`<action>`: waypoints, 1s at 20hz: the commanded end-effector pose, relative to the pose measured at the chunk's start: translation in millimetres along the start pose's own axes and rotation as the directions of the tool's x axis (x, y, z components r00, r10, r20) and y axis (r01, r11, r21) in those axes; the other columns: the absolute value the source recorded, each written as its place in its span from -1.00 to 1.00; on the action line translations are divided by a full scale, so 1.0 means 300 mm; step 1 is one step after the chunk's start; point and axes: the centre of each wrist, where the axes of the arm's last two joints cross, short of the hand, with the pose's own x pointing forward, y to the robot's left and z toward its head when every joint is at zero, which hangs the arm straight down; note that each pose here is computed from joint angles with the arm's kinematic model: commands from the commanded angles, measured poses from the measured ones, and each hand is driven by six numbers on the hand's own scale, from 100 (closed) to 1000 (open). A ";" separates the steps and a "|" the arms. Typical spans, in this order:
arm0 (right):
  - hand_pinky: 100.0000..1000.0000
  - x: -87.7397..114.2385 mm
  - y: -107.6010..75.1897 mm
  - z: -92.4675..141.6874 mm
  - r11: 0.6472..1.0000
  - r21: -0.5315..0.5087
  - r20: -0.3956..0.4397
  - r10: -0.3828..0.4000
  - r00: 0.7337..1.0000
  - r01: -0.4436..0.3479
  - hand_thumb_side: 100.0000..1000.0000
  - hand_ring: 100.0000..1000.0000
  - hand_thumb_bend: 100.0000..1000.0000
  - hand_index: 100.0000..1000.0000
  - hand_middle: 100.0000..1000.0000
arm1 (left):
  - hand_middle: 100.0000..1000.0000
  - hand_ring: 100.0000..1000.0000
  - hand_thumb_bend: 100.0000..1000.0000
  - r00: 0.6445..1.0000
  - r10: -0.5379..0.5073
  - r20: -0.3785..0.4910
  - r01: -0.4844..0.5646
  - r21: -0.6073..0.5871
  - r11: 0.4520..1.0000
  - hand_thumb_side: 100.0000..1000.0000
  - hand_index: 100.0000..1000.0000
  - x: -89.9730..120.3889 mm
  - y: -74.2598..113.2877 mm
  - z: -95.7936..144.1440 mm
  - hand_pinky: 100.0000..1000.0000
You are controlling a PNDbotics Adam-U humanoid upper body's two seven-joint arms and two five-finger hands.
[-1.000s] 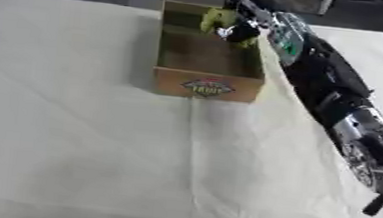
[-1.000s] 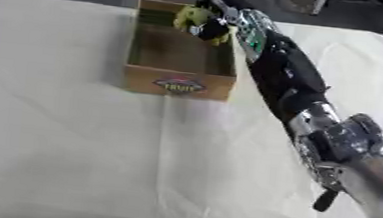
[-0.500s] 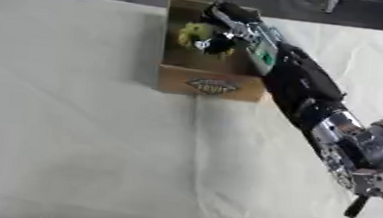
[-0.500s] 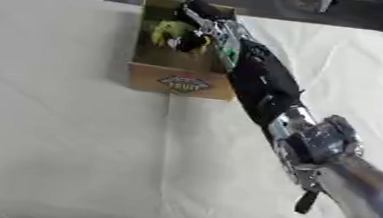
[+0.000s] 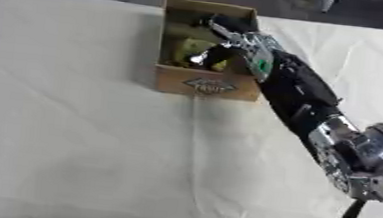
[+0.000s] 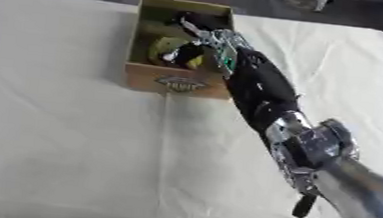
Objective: Pick up objects on the table and place them in the box.
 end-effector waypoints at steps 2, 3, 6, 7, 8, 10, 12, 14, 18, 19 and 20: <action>0.52 -0.026 -0.086 0.015 0.999 -0.049 -0.009 0.016 1.000 -0.016 -0.35 0.78 -0.21 0.81 0.70 | 0.06 0.49 -0.46 1.000 -0.006 0.026 0.006 -0.001 1.000 0.06 0.42 0.024 0.008 -0.006 0.15; 0.51 -0.036 -0.103 0.023 0.998 -0.063 -0.012 0.017 1.000 -0.018 -0.38 0.78 -0.22 0.81 0.70 | 0.06 0.49 -0.46 1.000 -0.007 0.023 0.007 0.001 1.000 0.07 0.42 0.022 0.010 -0.004 0.15; 0.49 -0.084 -0.154 0.065 0.994 -0.106 -0.027 0.013 1.000 -0.016 -0.47 0.77 -0.24 0.80 0.68 | 0.06 0.49 -0.45 1.000 -0.012 0.016 0.011 0.006 1.000 0.07 0.42 0.017 0.014 0.001 0.15; 0.48 -0.098 -0.169 0.078 0.993 -0.117 -0.036 0.010 0.999 -0.014 -0.51 0.76 -0.25 0.80 0.68 | 0.06 0.49 -0.45 1.000 -0.013 0.014 0.013 0.007 1.000 0.07 0.42 0.016 0.016 0.003 0.15; 0.48 -0.110 -0.181 0.089 0.992 -0.129 -0.049 0.006 0.999 -0.013 -0.53 0.76 -0.28 0.79 0.67 | 0.06 0.49 -0.45 1.000 -0.014 0.011 0.014 0.009 1.000 0.07 0.42 0.015 0.017 0.004 0.15; 0.47 -0.135 -0.204 0.111 0.987 -0.160 -0.079 -0.006 0.997 -0.007 -0.60 0.75 -0.31 0.79 0.66 | 0.06 0.49 -0.45 1.000 -0.017 0.006 0.017 0.012 1.000 0.07 0.42 0.011 0.020 0.008 0.15; 0.46 -0.161 -0.223 0.135 0.981 -0.192 -0.109 -0.020 0.994 -0.002 -0.63 0.74 -0.34 0.78 0.65 | 0.06 0.49 -0.45 1.000 -0.020 0.002 0.020 0.015 1.000 0.07 0.42 0.009 0.022 0.011 0.15; 0.43 -0.196 -0.245 0.167 0.973 -0.229 -0.143 -0.038 0.989 0.005 -0.73 0.72 -0.42 0.78 0.63 | 0.06 0.49 -0.45 1.000 -0.023 -0.002 0.023 0.020 1.000 0.07 0.42 0.006 0.026 0.015 0.15; 0.32 -0.291 -0.272 0.259 0.942 -0.335 -0.249 -0.104 0.963 0.015 -0.73 0.64 -0.63 0.73 0.53 | 0.06 0.49 -0.44 0.999 -0.031 -0.012 0.031 0.033 0.999 0.07 0.42 0.000 0.035 0.023 0.15; 0.27 -0.316 -0.270 0.283 0.931 -0.364 -0.278 -0.127 0.952 0.018 -0.73 0.61 -0.70 0.72 0.49 | 0.06 0.49 -0.44 0.999 -0.033 -0.014 0.033 0.034 0.999 0.07 0.42 -0.001 0.037 0.025 0.15; 0.27 -0.336 -0.267 0.303 0.921 -0.390 -0.301 -0.146 0.942 0.018 -0.73 0.60 -0.70 0.71 0.48 | 0.06 0.49 -0.44 0.999 -0.034 -0.015 0.034 0.036 0.999 0.07 0.42 -0.002 0.038 0.025 0.15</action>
